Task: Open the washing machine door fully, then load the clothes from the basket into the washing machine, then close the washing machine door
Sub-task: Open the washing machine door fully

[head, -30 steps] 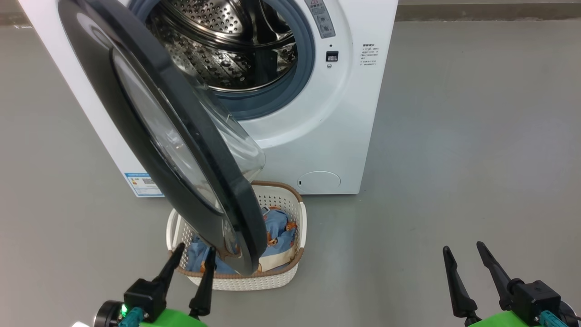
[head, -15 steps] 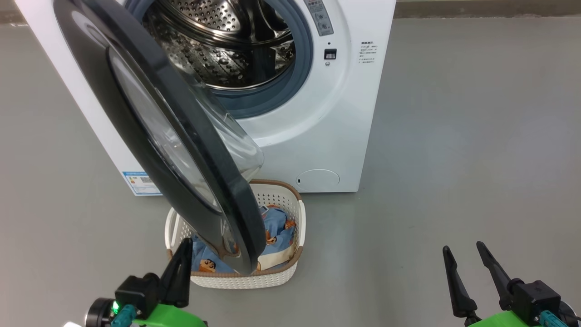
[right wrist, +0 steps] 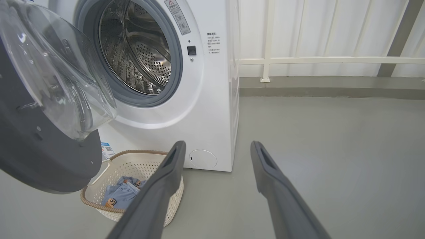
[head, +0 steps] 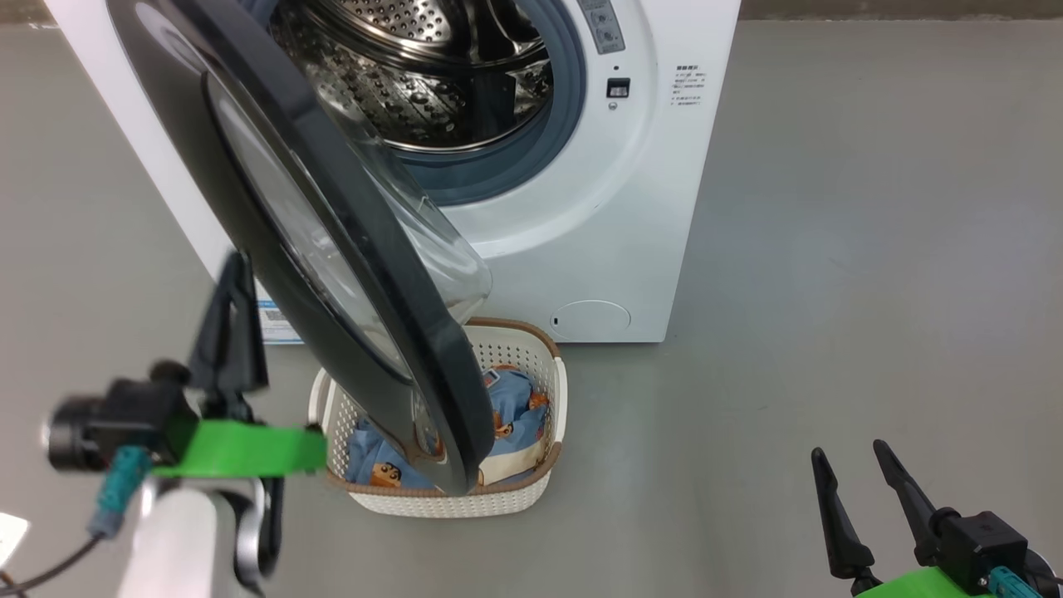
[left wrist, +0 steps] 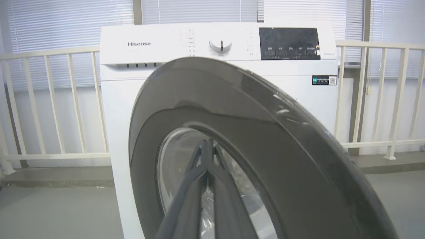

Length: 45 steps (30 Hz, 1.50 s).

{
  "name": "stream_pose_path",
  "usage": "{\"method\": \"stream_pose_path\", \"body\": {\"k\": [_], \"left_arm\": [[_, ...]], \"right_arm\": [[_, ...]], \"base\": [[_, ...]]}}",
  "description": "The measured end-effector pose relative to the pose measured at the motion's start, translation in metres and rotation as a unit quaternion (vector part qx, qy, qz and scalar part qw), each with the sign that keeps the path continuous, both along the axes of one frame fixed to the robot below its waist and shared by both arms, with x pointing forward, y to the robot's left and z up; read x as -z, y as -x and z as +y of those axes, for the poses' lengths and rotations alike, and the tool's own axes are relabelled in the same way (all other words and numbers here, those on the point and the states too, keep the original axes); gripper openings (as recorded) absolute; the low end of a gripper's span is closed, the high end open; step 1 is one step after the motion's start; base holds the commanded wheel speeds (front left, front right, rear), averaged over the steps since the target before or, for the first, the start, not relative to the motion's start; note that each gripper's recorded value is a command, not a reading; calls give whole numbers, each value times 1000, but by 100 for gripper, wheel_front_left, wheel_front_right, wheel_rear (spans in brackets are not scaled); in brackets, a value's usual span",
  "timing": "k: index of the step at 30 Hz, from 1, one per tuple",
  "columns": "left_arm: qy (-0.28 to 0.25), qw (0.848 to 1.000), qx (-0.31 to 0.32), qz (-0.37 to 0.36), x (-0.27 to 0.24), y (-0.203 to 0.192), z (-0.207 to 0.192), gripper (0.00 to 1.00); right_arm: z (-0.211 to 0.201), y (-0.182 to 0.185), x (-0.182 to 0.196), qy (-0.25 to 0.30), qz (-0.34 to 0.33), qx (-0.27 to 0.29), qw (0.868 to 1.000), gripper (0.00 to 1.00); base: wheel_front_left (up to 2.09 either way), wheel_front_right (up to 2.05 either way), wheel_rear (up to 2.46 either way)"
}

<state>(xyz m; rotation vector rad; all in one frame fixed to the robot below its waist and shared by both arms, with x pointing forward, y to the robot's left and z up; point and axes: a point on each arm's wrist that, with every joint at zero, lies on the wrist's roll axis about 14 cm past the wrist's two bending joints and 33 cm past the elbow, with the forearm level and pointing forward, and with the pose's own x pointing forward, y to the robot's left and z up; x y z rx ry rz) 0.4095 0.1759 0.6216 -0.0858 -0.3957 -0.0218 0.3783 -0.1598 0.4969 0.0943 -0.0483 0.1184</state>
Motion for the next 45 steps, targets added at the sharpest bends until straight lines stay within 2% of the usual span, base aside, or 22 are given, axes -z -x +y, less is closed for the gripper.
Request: {"method": "stream_pose_path", "body": {"k": [3,7,13,16,20,27,34,45], "left_arm": [[-16,998,-3,-66,-45,-2,-2,0],[-34,987,14,-156,-104,8,-18,0],[-51,974,87,-204,-131,26,-70,0],[-43,970,157,-179,-126,32,-109,0],[-32,958,247,-146,-117,49,-157,0],[-35,940,332,-66,-80,70,-207,0],[-39,942,332,11,-36,67,-215,0],[-48,952,265,145,48,39,-179,0]], "right_arm": [[0,0,1,0,1,0,1000,100],[-2,0,0,0,0,3,1000,100],[-5,2,-2,-1,-4,7,1000,100],[-6,3,-3,-1,-5,10,1000,100],[-8,4,-4,-2,-5,13,1000,100],[-8,5,-4,-5,-5,13,1000,100],[-9,6,-3,-5,-4,15,1000,100],[-11,5,3,-3,4,17,1000,100]], "base": [[0,0,0],[0,0,0],[0,0,0],[0,0,0],[0,0,0],[0,0,0],[0,0,0],[0,0,0]]}}
